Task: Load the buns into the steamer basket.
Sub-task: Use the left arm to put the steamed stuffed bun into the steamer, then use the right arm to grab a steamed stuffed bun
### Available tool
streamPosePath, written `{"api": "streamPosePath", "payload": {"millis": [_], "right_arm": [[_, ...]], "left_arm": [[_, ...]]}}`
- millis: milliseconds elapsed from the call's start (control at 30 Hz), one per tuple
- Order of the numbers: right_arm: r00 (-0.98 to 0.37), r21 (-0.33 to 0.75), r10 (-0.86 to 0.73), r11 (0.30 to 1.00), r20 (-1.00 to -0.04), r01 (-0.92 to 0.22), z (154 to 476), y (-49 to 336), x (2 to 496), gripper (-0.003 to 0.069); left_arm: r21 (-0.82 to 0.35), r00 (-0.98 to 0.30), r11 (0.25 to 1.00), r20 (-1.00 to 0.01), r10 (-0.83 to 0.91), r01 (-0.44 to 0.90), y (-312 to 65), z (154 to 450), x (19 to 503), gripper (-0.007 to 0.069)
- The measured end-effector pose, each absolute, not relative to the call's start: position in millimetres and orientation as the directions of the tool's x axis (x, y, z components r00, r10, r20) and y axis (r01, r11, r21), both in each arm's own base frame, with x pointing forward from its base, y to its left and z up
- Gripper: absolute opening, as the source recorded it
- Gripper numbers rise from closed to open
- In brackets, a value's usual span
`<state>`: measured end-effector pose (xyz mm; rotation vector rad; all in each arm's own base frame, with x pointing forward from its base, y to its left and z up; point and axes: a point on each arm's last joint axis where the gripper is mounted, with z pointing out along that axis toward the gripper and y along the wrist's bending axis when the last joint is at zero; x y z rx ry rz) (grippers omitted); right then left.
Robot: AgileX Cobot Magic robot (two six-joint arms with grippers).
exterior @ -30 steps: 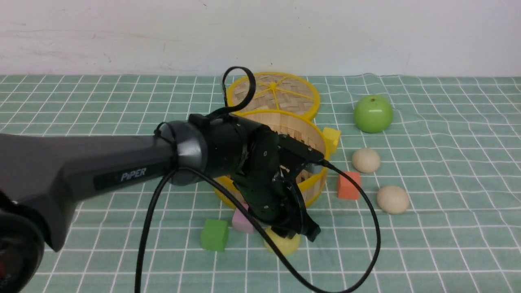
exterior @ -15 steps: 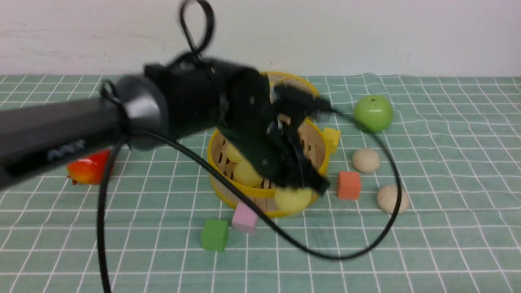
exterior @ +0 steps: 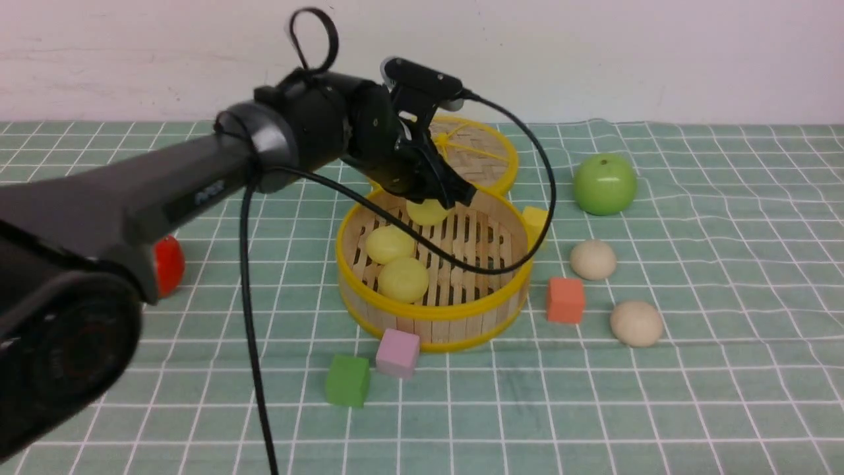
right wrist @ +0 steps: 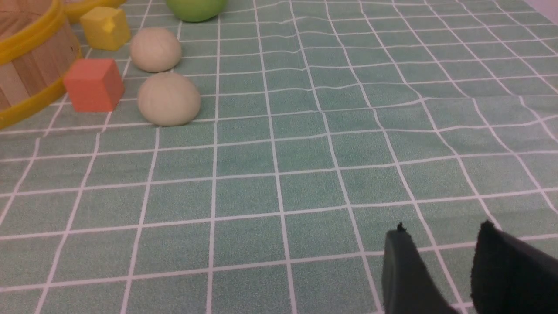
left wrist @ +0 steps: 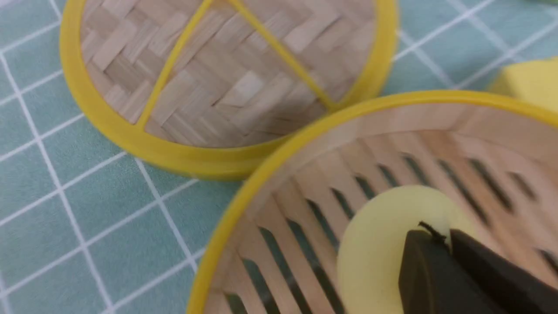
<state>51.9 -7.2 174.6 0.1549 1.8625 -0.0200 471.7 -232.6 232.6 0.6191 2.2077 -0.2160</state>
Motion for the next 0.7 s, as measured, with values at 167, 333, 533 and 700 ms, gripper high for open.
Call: {"api": "streamPosePath", "payload": {"millis": [167, 333, 533, 700], "right_arm": [[-0.285, 0.065, 0.097, 0.991, -0.954, 0.117, 175, -7, 52, 0.0240], [-0.285, 0.065, 0.097, 0.991, -0.954, 0.117, 175, -7, 52, 0.0240], [-0.285, 0.065, 0.097, 0.991, -0.954, 0.117, 175, -7, 52, 0.0240], [-0.285, 0.065, 0.097, 0.991, -0.954, 0.117, 175, -7, 52, 0.0240]], "left_arm": [[0.054, -0.551, 0.866, -0.751, 0.363, 0.497, -237, 205, 485, 0.0016], [0.067, -0.543, 0.864, -0.753, 0.371, 0.498, -237, 202, 487, 0.0119], [0.068, -0.560, 0.862, -0.734, 0.384, 0.502, -233, 221, 480, 0.0297], [0.064, -0.541, 0.864, -0.756, 0.368, 0.499, -218, 308, 447, 0.0296]]}}
